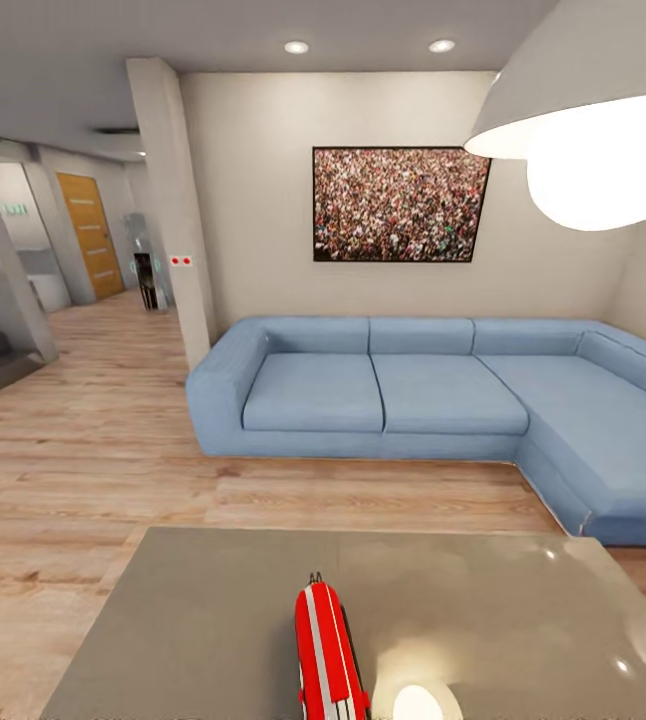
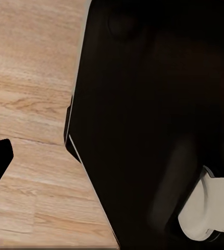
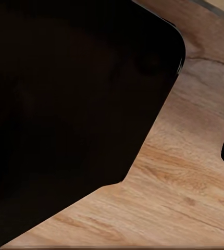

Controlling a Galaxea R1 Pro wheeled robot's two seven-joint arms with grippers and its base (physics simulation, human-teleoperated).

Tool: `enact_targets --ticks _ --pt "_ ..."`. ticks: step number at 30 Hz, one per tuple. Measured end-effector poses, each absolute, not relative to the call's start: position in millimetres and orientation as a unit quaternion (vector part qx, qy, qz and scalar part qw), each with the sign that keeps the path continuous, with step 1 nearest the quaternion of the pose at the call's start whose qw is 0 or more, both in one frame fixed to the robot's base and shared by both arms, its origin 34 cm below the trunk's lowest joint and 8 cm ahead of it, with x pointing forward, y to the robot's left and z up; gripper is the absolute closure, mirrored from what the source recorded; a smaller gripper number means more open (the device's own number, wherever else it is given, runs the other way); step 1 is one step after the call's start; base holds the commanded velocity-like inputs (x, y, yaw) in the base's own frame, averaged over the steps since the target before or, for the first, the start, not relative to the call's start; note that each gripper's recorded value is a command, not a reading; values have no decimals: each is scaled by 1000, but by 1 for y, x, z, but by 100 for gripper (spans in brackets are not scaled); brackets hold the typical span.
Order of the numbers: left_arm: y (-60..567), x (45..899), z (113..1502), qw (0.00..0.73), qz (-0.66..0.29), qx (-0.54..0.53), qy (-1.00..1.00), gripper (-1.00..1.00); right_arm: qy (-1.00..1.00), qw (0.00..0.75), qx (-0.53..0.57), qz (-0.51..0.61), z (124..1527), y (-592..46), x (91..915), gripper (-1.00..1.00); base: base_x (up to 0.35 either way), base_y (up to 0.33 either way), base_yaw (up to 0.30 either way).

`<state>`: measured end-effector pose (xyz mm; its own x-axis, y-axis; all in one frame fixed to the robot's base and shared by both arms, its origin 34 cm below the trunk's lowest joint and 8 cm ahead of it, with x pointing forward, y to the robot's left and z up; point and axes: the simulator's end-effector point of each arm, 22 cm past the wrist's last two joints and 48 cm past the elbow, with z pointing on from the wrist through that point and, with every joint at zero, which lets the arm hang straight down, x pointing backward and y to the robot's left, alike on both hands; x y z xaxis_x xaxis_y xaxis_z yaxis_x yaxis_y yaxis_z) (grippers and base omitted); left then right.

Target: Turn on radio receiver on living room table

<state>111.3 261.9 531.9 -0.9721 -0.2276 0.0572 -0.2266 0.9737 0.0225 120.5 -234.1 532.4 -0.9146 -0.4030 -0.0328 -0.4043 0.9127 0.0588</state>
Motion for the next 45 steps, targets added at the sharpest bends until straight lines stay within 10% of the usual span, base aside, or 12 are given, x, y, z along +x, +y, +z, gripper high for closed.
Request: enact_targets --ticks 45 --pt "263 82 544 66 -14 114 -991 -100 978 -25 -204 39 544 -234 92 -100 0 0 0"
